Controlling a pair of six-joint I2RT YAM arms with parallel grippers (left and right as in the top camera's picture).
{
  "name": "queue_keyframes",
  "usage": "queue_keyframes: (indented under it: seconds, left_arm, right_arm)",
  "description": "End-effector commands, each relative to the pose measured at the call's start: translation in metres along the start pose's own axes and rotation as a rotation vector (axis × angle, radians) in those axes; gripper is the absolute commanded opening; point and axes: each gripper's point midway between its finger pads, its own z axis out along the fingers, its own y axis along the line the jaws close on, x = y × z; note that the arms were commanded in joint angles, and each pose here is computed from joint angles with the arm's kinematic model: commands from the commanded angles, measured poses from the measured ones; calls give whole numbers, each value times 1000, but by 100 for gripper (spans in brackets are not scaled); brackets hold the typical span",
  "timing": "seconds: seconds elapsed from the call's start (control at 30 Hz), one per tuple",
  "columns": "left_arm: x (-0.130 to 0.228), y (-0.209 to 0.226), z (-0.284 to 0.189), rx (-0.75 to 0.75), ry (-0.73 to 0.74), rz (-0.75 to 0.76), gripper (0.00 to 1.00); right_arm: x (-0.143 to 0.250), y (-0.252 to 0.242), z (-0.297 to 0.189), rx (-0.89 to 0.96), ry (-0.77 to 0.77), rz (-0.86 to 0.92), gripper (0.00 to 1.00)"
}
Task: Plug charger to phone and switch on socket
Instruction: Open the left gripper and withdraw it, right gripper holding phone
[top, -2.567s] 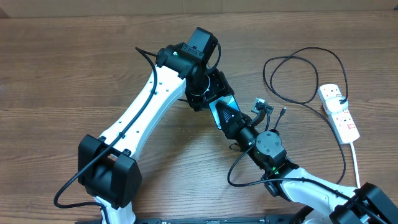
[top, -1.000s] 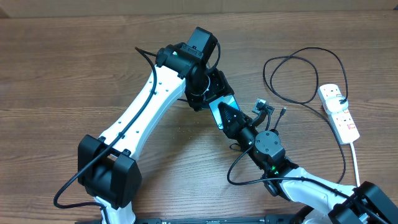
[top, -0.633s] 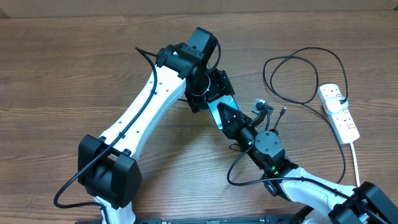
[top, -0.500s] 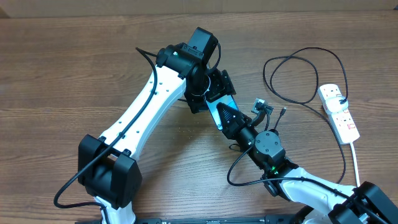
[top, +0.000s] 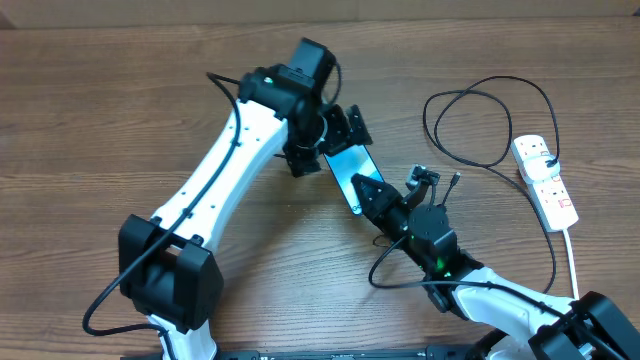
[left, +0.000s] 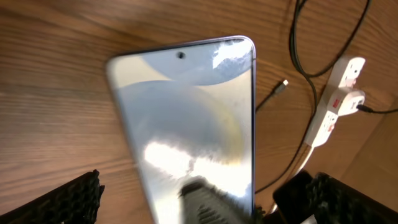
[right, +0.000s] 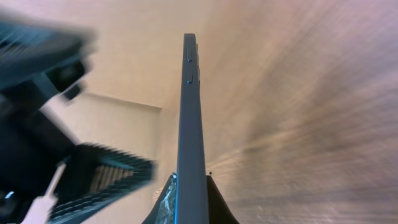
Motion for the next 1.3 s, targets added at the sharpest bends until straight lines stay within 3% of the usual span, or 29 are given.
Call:
queue_keyframes:
  seconds: [0.0,0.2,0.47,0.83,1.27]
  left_arm:
    - [-11,7,-37,9,-92,72,100]
    - [-21,46,-100,-125,-291,79,99]
    - [-1,93,-182,-262,-496,35,100]
    - [39,118,-237,-278,-630,-4,100]
    - [112,136,-275,-114,-670,-96,100]
  right_arm:
    - [2,15,1,-52,96,167,4]
    - [32,29,-7,-85,310,354,4]
    - [76,45,-21,-20,541,719,4]
    - [88,107,-53,-265,757,617,4]
    - [94,72,-41,-93,722,696,4]
